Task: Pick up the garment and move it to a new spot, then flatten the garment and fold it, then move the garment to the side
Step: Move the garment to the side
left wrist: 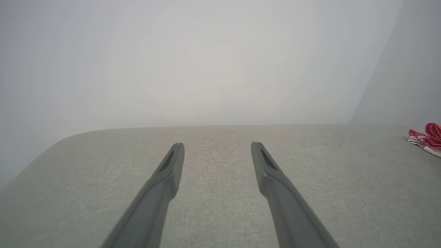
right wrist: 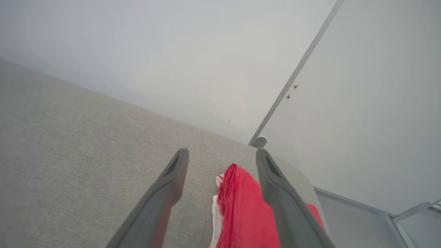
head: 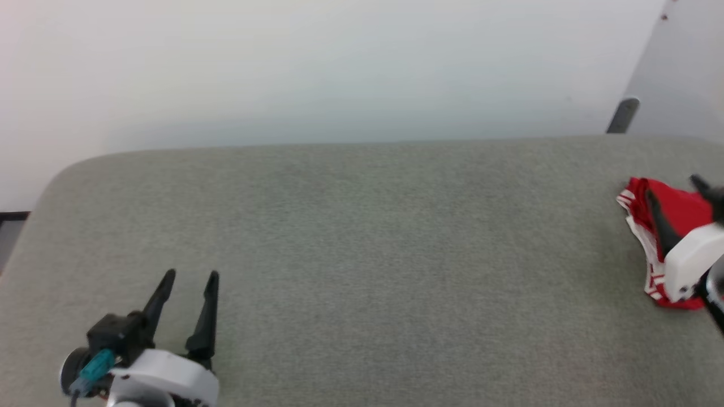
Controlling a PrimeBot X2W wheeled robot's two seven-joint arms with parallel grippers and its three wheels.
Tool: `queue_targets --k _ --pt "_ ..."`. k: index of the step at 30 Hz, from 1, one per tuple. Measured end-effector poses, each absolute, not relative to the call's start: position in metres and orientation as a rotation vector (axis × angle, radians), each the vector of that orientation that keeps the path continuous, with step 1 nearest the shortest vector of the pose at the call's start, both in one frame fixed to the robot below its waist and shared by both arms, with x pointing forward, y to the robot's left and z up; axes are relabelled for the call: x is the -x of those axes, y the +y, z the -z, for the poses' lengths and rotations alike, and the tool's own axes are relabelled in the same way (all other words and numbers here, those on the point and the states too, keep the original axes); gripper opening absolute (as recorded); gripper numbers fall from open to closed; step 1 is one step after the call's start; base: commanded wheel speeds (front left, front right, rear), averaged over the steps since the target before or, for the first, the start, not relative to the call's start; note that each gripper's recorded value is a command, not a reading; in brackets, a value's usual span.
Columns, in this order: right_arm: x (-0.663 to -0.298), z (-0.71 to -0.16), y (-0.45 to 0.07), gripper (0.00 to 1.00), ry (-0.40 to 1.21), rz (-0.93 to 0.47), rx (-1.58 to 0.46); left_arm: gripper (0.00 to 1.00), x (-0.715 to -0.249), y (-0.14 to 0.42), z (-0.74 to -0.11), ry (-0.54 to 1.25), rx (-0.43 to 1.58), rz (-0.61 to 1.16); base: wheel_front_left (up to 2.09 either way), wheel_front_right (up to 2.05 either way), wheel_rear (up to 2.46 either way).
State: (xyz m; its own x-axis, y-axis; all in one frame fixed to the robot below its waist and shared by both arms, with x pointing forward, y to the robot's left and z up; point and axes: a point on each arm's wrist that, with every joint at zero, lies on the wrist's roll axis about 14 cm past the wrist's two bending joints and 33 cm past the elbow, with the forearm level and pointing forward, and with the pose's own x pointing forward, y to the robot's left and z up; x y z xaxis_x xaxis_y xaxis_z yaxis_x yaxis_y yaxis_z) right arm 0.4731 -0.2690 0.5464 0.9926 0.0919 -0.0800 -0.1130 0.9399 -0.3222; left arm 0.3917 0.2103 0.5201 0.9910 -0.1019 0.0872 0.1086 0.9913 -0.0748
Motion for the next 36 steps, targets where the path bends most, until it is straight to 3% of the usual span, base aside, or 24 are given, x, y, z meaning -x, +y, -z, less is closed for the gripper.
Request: queue_targets --k 14,36 --pt "-0.442 -0.544 -0.210 1.00 -0.071 -0.185 0.252 1.00 -0.345 0.260 -0.521 -0.104 0.108 -0.038 0.00 0.00 0.00" --pt "-0.376 -0.515 -0.177 1.00 -0.088 -0.162 0.145 1.00 -0.330 0.262 -0.517 -0.099 0.116 -0.037 0.00 0.00 0.00"
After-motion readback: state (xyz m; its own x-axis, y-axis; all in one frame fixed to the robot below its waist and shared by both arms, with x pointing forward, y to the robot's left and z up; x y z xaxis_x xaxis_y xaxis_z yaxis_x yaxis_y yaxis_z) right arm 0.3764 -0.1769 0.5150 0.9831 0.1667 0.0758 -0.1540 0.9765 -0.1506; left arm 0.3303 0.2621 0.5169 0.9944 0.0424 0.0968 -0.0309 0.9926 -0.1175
